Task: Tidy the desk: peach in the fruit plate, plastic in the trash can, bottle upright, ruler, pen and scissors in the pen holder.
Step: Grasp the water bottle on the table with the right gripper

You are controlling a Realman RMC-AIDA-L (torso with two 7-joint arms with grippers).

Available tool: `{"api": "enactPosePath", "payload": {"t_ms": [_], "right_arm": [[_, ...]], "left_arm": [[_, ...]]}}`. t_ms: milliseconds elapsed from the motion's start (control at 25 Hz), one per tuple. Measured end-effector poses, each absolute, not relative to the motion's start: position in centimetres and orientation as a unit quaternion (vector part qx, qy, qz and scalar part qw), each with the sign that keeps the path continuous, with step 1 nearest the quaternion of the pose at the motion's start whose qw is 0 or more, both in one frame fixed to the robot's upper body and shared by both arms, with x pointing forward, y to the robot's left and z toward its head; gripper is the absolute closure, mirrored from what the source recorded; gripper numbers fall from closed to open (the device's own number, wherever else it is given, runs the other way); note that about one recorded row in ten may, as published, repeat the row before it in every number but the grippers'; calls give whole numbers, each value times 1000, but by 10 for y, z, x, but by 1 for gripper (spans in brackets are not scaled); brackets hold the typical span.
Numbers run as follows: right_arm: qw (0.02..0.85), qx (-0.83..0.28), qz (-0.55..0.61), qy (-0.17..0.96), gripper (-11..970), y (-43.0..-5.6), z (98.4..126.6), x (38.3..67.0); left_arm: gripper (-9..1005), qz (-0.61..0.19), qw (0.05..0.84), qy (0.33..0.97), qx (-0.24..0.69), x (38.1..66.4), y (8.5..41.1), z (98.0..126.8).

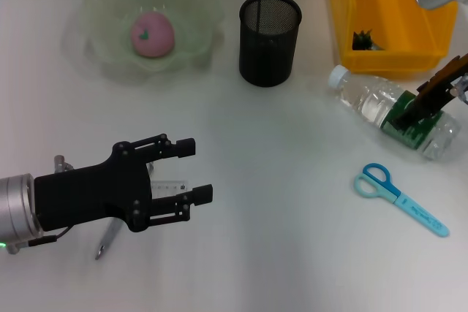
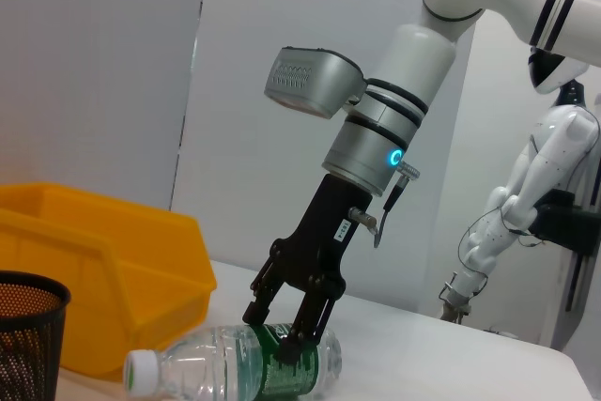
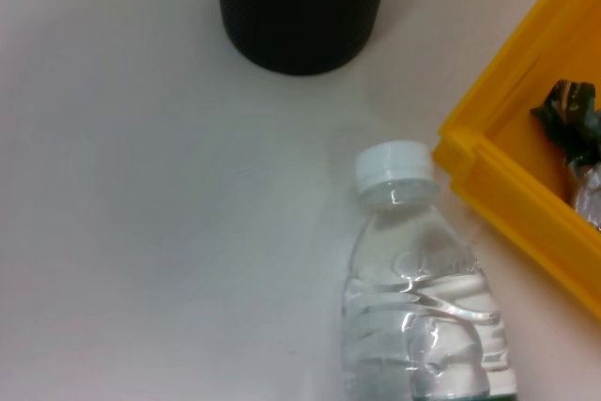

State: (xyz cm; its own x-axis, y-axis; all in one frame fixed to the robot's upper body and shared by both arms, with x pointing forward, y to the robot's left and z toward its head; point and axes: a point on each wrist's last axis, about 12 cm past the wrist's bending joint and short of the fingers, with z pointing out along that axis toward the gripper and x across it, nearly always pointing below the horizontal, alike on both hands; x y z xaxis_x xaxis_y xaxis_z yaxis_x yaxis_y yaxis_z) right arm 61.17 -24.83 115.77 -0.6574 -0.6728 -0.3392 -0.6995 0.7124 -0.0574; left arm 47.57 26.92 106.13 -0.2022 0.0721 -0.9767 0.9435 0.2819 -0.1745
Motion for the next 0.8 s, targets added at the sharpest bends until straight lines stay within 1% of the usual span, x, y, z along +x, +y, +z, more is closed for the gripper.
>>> {"api": "enactPosePath", "payload": {"t_ms": [800], "right_arm": [[168,-379,37,909,149,-244,1133,618]], "left_arm": [[239,-441,494,634,401,480,269,1063]]}}
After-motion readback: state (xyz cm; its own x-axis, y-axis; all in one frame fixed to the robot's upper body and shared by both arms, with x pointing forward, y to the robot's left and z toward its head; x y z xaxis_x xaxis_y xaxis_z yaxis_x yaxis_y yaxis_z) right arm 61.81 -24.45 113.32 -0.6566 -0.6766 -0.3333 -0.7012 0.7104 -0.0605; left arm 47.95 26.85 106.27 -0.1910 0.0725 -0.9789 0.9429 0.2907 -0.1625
